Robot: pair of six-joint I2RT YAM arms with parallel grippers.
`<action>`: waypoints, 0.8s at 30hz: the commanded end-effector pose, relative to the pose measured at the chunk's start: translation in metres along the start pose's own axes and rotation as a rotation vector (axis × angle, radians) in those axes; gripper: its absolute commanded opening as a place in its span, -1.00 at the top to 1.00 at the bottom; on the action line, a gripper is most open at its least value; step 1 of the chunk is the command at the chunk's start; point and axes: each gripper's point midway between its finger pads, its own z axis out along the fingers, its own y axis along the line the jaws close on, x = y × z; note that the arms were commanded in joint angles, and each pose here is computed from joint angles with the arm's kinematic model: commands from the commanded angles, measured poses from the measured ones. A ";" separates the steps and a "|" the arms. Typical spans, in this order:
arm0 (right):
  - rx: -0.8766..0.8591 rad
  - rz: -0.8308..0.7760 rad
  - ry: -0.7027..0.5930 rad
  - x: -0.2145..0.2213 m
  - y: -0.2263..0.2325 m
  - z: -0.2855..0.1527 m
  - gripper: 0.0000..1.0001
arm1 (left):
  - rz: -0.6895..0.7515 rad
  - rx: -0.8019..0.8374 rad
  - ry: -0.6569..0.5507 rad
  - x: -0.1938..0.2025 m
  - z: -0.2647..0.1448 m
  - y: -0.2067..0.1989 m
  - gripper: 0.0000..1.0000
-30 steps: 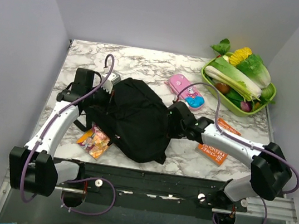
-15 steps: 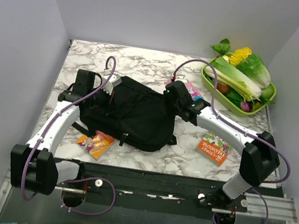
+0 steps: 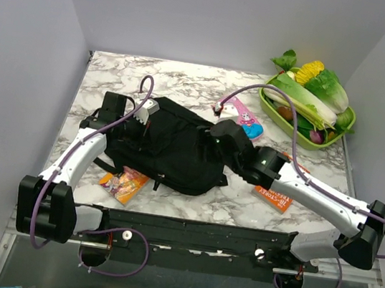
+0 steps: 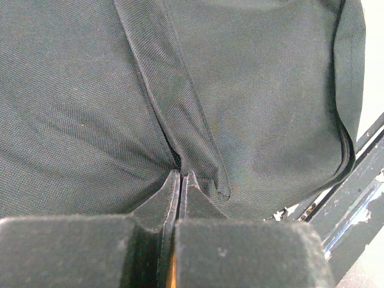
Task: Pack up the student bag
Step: Unzip the student bag at the center of the board.
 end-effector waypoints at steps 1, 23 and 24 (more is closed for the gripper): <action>-0.153 0.003 0.197 0.066 0.049 -0.002 -0.50 | 0.023 0.077 -0.020 -0.009 0.008 -0.011 1.00; -0.328 -0.047 0.379 0.129 0.098 -0.020 -0.25 | -0.075 -0.013 -0.119 -0.059 0.027 -0.047 1.00; -0.385 -0.071 0.383 0.131 0.107 -0.021 -0.25 | -0.082 -0.025 -0.118 -0.059 0.027 -0.045 1.00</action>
